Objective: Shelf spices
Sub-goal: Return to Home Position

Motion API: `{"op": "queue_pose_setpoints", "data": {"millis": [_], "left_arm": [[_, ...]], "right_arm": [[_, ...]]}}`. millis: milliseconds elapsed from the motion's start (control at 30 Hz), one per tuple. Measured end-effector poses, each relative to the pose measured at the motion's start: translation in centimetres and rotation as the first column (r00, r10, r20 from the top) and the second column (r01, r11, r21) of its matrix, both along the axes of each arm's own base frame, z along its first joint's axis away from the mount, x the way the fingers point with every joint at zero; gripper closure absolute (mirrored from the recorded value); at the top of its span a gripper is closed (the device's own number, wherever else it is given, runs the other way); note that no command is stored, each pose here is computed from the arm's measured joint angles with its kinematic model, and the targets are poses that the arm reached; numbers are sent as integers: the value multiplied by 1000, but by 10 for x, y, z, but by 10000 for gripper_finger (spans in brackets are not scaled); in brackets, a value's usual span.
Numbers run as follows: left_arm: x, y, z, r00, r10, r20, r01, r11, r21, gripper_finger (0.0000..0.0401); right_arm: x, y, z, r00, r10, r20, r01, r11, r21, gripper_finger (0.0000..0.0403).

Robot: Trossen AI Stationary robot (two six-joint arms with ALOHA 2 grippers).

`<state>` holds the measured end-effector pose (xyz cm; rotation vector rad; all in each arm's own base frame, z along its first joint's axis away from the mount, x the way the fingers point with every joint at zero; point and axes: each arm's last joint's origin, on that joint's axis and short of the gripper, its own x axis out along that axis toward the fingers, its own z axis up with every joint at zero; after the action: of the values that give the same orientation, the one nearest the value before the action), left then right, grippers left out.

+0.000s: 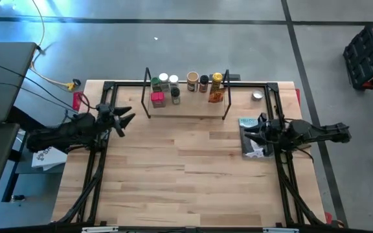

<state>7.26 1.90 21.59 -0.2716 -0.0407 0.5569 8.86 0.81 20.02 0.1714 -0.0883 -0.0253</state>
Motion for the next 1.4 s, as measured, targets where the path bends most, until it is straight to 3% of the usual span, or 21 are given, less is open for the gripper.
{"op": "queue_pose_setpoints", "data": {"millis": [233,500,767,1100,1233,1400], "left_arm": [[21,0,-43,993,-59,107,58,998,15,183],[21,0,-35,985,-78,151,66,994,85,183],[23,-2,-44,991,-122,52,118,990,74,183],[24,-2,-46,988,-155,15,153,984,91,183],[26,-4,-49,973,-226,37,226,974,5,183],[29,-9,-53,917,-399,-18,399,917,0,183]], "right_arm": [[4,2,-18,998,39,-50,-37,998,45,298],[8,2,-29,998,49,-33,-48,998,41,298],[8,2,-30,998,46,-37,-46,999,17,298],[8,2,-30,999,36,-37,-35,999,19,298],[8,2,-30,999,36,-37,-35,999,18,298],[8,2,-30,999,36,-37,-35,999,18,298]]}}
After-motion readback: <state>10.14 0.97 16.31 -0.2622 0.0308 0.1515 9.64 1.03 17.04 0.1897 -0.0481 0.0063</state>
